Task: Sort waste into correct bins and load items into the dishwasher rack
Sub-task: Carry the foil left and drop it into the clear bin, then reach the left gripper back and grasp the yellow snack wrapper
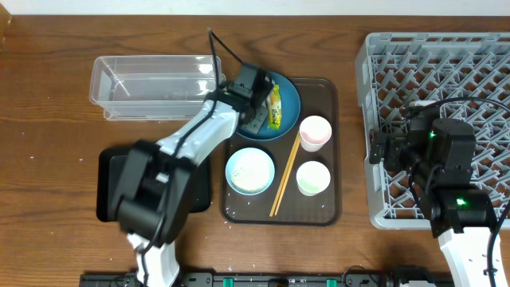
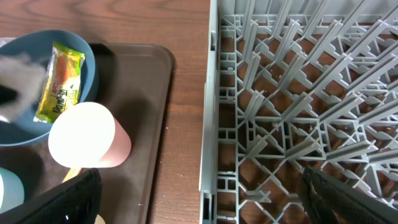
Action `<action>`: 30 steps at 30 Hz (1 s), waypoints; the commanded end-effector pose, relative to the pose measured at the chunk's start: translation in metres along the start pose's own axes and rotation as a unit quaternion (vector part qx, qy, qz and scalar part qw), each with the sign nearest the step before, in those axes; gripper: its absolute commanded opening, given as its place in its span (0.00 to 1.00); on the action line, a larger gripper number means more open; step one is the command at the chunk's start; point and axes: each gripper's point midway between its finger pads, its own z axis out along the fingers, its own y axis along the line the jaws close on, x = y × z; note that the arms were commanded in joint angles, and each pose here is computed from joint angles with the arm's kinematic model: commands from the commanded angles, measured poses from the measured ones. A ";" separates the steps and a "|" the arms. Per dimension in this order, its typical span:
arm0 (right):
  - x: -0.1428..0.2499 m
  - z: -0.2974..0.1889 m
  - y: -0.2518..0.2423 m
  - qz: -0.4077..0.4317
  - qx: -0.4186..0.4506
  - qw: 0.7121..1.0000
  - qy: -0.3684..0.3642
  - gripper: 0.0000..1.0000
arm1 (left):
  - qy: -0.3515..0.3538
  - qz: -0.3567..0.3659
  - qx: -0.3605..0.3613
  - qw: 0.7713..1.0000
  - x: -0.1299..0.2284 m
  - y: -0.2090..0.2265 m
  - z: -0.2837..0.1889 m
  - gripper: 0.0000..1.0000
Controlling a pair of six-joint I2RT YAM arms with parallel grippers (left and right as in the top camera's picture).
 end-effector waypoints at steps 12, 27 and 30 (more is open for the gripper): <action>-0.009 -0.004 0.004 -0.008 -0.006 1.000 -0.011 0.99 | -0.109 -0.125 -0.095 0.982 -0.032 0.140 -0.093 0.23; -0.009 -0.004 0.004 -0.008 -0.006 1.000 -0.011 0.99 | -0.133 -0.124 -0.008 0.983 -0.045 0.109 -0.092 0.71; -0.009 -0.004 0.004 -0.008 -0.006 1.000 -0.011 0.99 | -0.131 -0.094 0.056 0.985 -0.053 0.061 -0.086 0.71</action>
